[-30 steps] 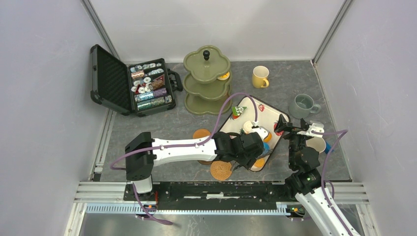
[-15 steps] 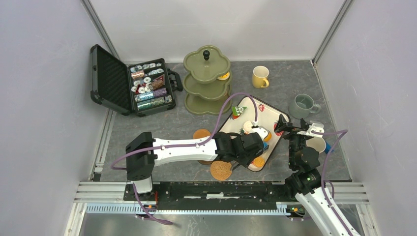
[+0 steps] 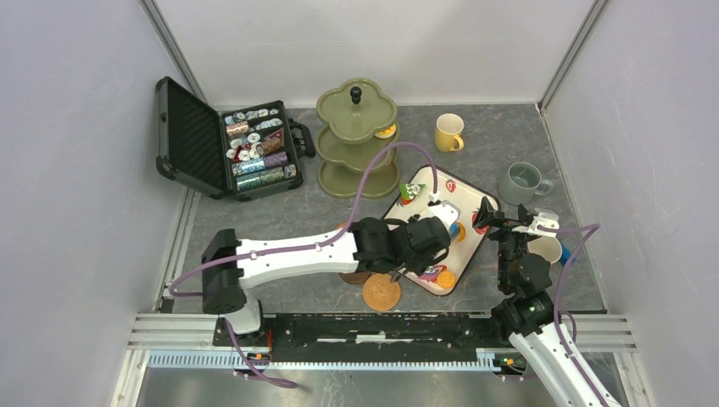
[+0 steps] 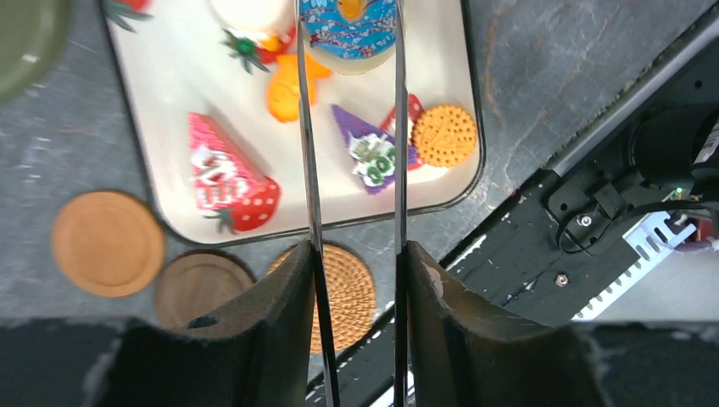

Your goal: Serve the afternoon tea

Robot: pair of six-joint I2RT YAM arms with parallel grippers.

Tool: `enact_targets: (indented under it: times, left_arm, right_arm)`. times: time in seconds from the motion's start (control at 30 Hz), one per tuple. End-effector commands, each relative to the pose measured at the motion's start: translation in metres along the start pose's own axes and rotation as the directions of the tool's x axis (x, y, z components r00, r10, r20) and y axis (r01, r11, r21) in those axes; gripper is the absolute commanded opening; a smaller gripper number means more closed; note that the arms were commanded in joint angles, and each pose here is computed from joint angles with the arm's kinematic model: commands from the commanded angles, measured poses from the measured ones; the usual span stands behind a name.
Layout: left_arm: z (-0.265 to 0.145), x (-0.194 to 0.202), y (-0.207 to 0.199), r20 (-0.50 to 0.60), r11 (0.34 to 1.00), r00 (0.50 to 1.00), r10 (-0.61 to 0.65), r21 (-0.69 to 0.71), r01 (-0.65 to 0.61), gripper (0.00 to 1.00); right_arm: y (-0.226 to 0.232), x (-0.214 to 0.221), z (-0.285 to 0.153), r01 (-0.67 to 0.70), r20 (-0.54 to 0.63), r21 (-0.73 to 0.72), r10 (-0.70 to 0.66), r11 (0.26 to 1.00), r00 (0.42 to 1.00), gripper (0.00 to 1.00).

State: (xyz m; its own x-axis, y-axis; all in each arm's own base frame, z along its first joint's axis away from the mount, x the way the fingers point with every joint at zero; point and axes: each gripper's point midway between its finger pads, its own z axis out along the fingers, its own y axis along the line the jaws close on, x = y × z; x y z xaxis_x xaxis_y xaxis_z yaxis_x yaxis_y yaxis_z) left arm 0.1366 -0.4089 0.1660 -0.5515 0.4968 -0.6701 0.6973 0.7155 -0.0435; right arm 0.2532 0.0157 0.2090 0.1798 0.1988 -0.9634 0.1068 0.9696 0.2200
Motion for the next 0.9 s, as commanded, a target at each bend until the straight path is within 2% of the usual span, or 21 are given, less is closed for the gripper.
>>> enact_targets:
  times: [0.0,0.2,0.37,0.6,0.87]
  left_arm:
    - [-0.056,-0.053,0.037,0.174,0.991,0.983,0.060,-0.129,-0.037,0.41]
    - [-0.087,-0.058,0.091,0.197,0.966,0.979,0.058,-0.260,-0.005,0.43]
    - [-0.108,-0.047,0.146,0.223,0.948,0.974,-0.045,-0.298,0.112,0.43]
    - [-0.139,-0.030,0.228,0.312,0.886,0.925,-0.215,-0.335,0.319,0.43]
    - [-0.151,-0.027,0.283,0.370,0.806,0.893,-0.255,-0.429,0.408,0.44]
  right_arm:
    - [0.001,-0.003,0.000,-0.020,0.020,-0.003,0.021,1.000,1.000,0.98]
    - [0.002,-0.002,0.000,-0.015,0.012,-0.007,0.015,1.000,1.000,0.98]
    - [0.002,-0.002,0.000,-0.020,0.017,-0.005,0.020,1.000,1.000,0.98]
    - [0.003,-0.002,0.000,-0.019,0.014,-0.009,0.019,1.000,1.000,0.98]
    - [0.003,-0.002,0.000,-0.019,0.013,-0.012,0.019,1.000,1.000,0.98]
